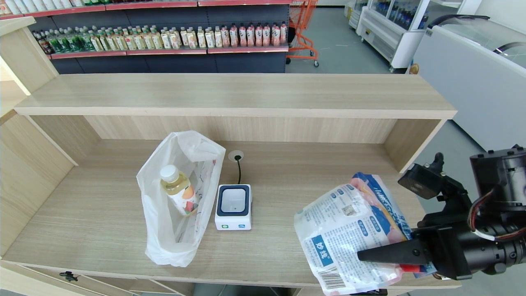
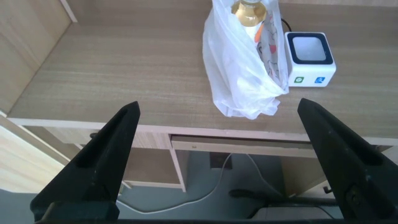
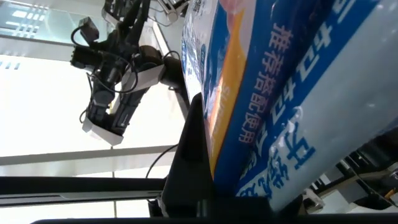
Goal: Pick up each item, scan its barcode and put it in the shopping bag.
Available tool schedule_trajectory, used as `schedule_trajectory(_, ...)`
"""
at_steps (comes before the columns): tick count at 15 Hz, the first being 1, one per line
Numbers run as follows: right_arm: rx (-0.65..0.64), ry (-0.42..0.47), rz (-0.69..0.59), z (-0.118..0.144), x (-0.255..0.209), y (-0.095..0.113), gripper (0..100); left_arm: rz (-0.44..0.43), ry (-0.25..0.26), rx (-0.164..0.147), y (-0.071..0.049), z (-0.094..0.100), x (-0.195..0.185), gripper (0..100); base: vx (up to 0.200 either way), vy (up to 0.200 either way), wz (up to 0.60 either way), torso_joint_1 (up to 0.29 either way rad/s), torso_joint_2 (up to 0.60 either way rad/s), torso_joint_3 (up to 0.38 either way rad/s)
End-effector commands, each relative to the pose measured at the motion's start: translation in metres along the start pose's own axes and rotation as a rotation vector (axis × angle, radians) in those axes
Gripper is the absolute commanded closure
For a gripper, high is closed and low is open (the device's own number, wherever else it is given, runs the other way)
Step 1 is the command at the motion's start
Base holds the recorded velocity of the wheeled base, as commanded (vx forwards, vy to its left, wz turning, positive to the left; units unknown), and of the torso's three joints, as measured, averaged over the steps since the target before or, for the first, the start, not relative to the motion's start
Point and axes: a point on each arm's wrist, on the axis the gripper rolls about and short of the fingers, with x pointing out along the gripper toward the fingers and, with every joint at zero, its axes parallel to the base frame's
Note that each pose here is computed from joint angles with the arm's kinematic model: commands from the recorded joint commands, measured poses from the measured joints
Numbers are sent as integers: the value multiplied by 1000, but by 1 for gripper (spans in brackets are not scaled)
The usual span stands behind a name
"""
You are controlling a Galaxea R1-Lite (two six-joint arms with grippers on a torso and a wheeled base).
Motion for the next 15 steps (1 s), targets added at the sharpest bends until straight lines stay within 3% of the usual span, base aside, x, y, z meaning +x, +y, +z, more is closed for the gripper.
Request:
schedule_trajectory(1,-4,0,2,0,0,1,100,0,0,0,0,0,0,0,0,0,0,0,0,0)
schedule_trajectory(10,-50,-35,-9,-3,-9,11,100,0,0,0,0,0,0,0,0,0,0,0,0,0)
schedule_trajectory(11,-107,-61,-68,-2,-10,11,100,0,0,0,0,0,0,0,0,0,0,0,0,0)
schedule_trajectory(12,-249,-99,-205,-1,-12,10,100,1,-2,0,0,0,0,0,0,0,0,0,0,0)
schedule_trajectory(14,-525,-126,-635,1,-24,-2,100,1,0,0,0,0,0,0,0,0,0,0,0,0)
schedule_trajectory(15,-573,-131,-786,0,-35,-7,100,1,0,0,0,0,0,0,0,0,0,0,0,0)
